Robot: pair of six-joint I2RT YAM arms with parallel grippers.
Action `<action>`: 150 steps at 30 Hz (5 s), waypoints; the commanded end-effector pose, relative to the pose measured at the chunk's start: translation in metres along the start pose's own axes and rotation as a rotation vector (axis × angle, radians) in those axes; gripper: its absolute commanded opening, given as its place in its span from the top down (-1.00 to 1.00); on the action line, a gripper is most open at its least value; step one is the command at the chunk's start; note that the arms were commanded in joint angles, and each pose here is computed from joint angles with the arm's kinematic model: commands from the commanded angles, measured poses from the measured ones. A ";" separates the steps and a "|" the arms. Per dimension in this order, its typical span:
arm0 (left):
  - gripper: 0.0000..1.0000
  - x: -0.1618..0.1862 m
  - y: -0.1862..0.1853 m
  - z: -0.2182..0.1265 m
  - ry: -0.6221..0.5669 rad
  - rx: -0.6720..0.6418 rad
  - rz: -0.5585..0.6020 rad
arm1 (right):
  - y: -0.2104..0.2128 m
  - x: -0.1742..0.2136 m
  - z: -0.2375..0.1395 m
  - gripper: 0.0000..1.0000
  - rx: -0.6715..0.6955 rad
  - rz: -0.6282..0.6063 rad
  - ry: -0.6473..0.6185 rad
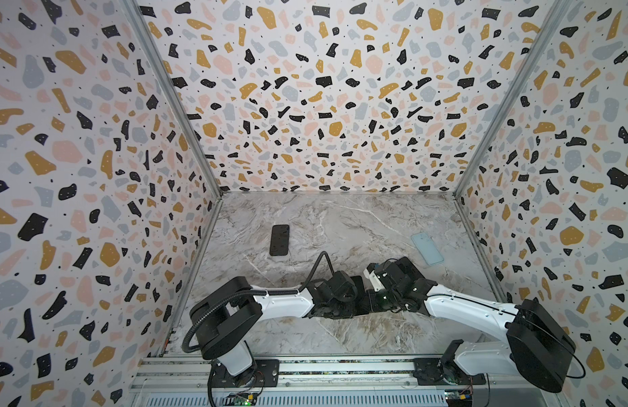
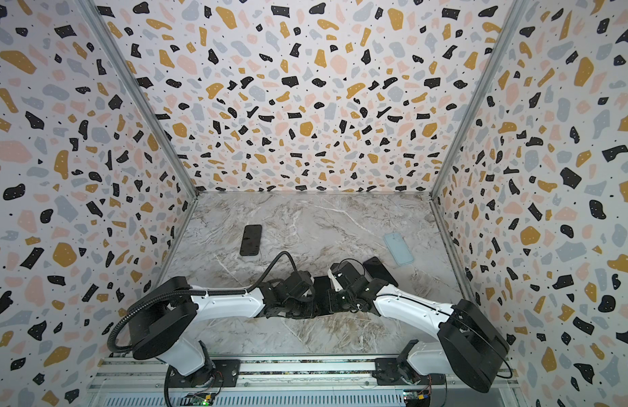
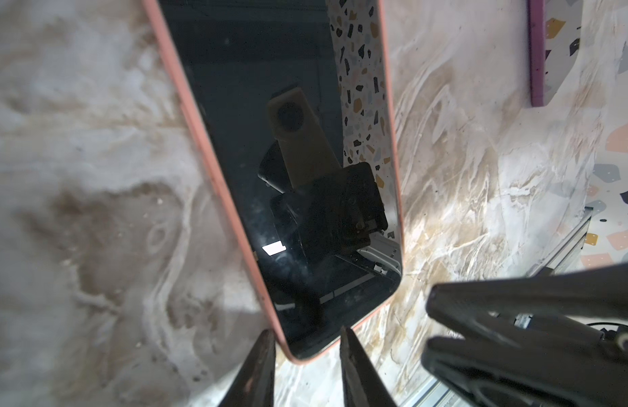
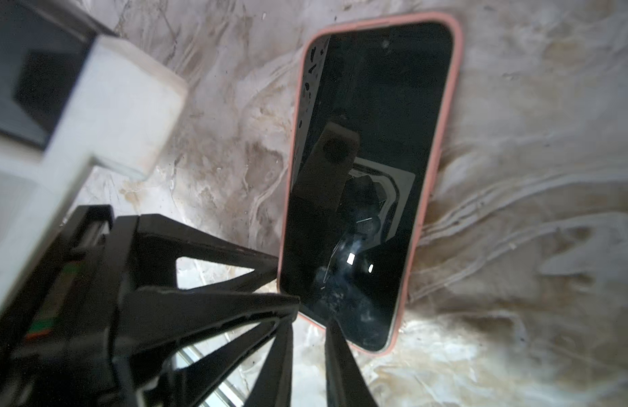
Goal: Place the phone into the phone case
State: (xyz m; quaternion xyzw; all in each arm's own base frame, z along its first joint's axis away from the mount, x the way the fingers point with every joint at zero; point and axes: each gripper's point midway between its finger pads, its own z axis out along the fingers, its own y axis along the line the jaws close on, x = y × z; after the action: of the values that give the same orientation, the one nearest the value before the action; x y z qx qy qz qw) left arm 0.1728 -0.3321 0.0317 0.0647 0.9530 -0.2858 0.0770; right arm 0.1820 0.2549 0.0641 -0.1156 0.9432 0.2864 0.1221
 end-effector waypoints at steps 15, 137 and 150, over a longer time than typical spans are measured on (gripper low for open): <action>0.28 -0.026 -0.005 -0.021 -0.096 -0.101 0.058 | -0.029 0.020 0.011 0.52 0.054 0.015 0.034; -0.34 -0.243 0.123 -0.048 -0.134 -0.661 0.157 | -0.060 -0.030 -0.043 -0.70 -0.020 0.092 -0.303; -0.35 -0.285 0.169 -0.067 -0.136 -0.688 0.115 | -0.058 -0.034 -0.046 -0.67 -0.013 0.082 -0.314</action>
State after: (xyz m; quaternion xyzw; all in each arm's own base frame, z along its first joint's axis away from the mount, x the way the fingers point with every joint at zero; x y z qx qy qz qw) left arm 0.4654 -0.1814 0.0379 0.0632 0.9824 0.0612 0.1645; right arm 0.2154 0.1812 0.0679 -0.0270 0.9208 0.3048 0.2421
